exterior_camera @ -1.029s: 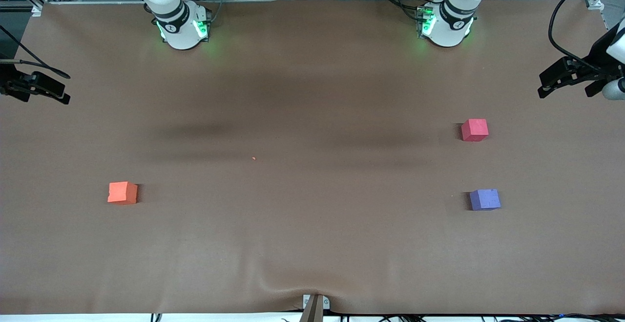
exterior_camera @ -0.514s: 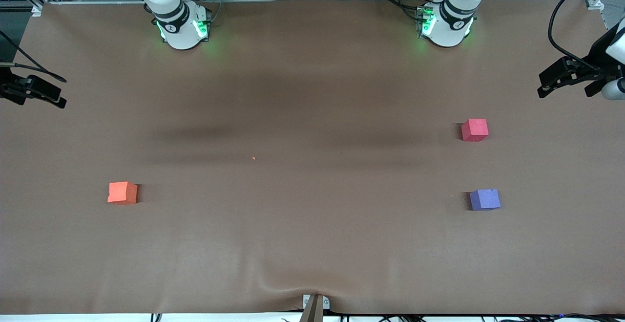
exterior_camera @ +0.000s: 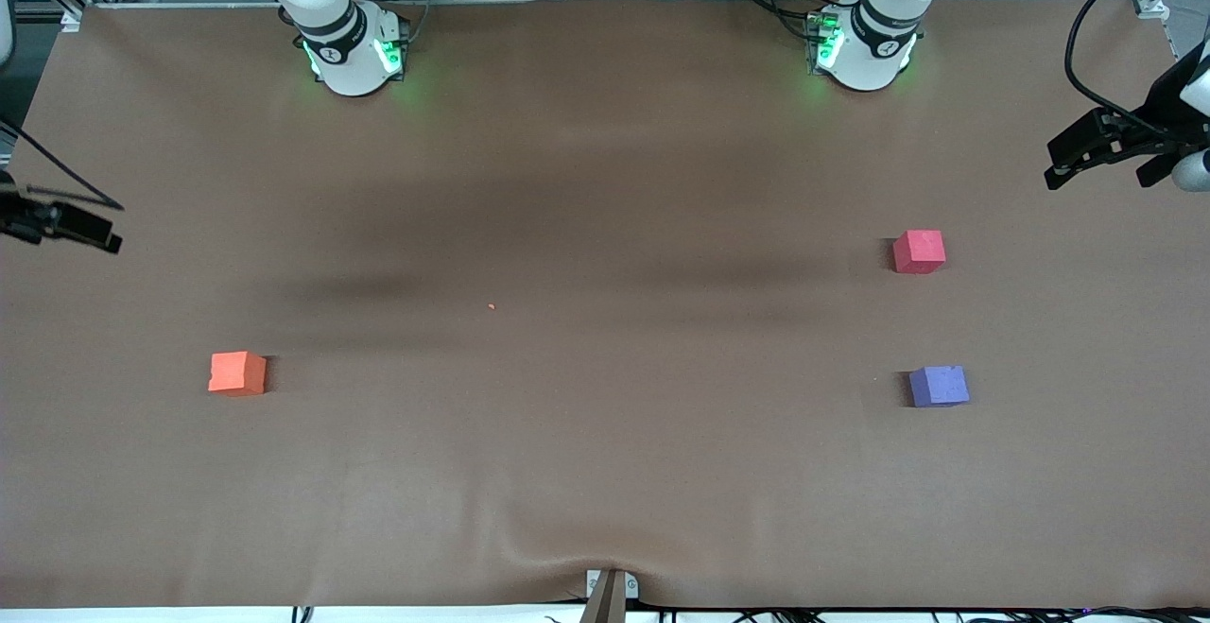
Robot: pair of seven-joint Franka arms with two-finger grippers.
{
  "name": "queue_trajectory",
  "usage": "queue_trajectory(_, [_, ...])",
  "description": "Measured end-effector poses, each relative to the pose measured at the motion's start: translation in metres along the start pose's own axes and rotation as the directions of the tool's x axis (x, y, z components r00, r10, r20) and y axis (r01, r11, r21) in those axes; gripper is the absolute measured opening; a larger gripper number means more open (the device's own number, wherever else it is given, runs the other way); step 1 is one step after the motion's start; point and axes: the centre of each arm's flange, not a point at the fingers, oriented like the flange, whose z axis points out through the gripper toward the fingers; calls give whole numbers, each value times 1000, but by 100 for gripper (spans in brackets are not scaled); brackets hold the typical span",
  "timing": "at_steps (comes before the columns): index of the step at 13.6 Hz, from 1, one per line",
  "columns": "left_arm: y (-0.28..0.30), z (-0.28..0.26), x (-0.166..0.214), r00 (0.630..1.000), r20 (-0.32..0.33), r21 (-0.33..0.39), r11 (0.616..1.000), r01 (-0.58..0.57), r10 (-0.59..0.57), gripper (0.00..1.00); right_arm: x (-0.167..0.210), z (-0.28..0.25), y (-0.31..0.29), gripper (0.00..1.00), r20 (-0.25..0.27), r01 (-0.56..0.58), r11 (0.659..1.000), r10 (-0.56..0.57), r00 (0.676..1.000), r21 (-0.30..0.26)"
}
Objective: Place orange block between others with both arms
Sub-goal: 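Reach the right gripper down over the orange cube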
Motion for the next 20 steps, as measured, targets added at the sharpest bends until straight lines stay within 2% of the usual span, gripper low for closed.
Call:
queue_trajectory(4, [0,0,1,1000,0,0,1000,0,0,100,57,92,-7,100,-13,8,1000,-8,1000,-16])
queue_trajectory(8, [0,3,2,1000,6,0,1000,0,0,100,92,183,-15,100,24,20,999,-19,1000,-28])
queue_trajectory(11, [3,6,3,1000,14,-26,1000,0,1,100,112,248,19,100,-13,34,999,-34,999,-36])
queue_trajectory(13, [4,10,5,1000,21,-33,999,-1,1,100,119,288,48,100,-45,59,998,-59,997,-6])
queue_trajectory(15, [4,11,6,1000,24,-34,999,0,1,100,120,299,47,100,-48,71,997,-71,996,15])
queue_trajectory(17, [4,12,6,1000,25,-34,999,0,1,100,123,299,16,100,-51,114,993,-112,992,21])
queue_trajectory(20, [4,14,8,1000,30,-34,999,0,1,100,128,304,-40,100,-93,189,982,-187,978,10])
